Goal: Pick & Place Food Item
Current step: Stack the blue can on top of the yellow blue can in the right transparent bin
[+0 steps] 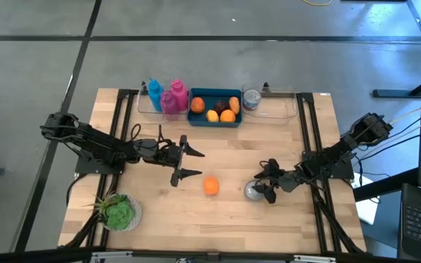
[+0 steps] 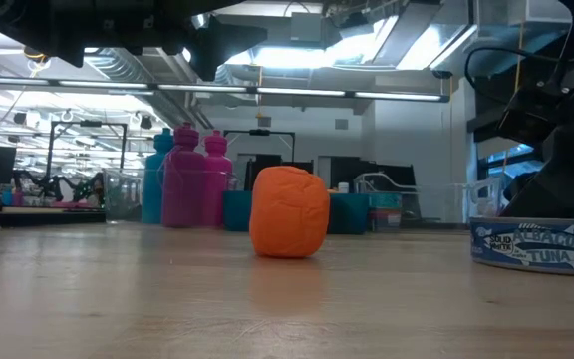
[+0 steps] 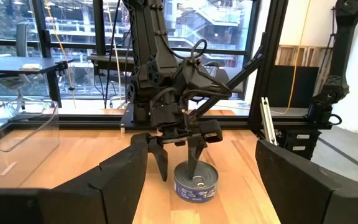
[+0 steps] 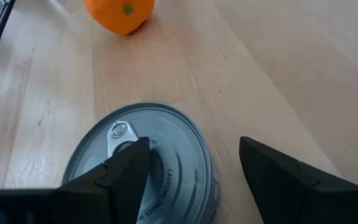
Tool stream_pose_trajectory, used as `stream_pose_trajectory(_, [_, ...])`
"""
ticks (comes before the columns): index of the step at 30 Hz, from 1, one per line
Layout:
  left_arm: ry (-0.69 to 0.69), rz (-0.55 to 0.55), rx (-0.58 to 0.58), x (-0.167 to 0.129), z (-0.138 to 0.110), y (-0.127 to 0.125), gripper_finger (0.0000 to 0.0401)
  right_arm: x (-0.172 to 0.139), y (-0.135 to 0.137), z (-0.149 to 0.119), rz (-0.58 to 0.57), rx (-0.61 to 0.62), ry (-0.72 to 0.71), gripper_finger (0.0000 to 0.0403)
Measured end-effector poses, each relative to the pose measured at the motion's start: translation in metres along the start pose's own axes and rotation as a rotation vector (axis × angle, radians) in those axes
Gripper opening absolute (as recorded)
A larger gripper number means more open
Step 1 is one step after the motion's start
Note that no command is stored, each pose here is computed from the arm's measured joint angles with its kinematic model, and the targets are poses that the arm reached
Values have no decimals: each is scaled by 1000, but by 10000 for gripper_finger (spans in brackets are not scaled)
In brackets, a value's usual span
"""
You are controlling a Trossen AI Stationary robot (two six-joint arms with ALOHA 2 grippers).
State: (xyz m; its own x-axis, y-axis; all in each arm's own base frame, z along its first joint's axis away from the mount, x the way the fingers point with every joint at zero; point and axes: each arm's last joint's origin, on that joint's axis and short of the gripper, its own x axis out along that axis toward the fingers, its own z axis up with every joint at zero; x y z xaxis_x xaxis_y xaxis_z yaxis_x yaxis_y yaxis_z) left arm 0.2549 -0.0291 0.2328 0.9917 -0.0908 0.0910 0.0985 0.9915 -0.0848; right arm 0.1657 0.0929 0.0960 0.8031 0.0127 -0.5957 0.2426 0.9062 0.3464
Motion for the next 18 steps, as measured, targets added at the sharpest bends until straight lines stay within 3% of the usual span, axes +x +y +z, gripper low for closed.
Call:
stream_pose_trajectory(6, [0,0,0,0,0,0,292,0,0,0,10,1,7,224])
stream_pose_trajectory(18, [0,0,0,0,0,0,292,0,1,0,28,7,19,104])
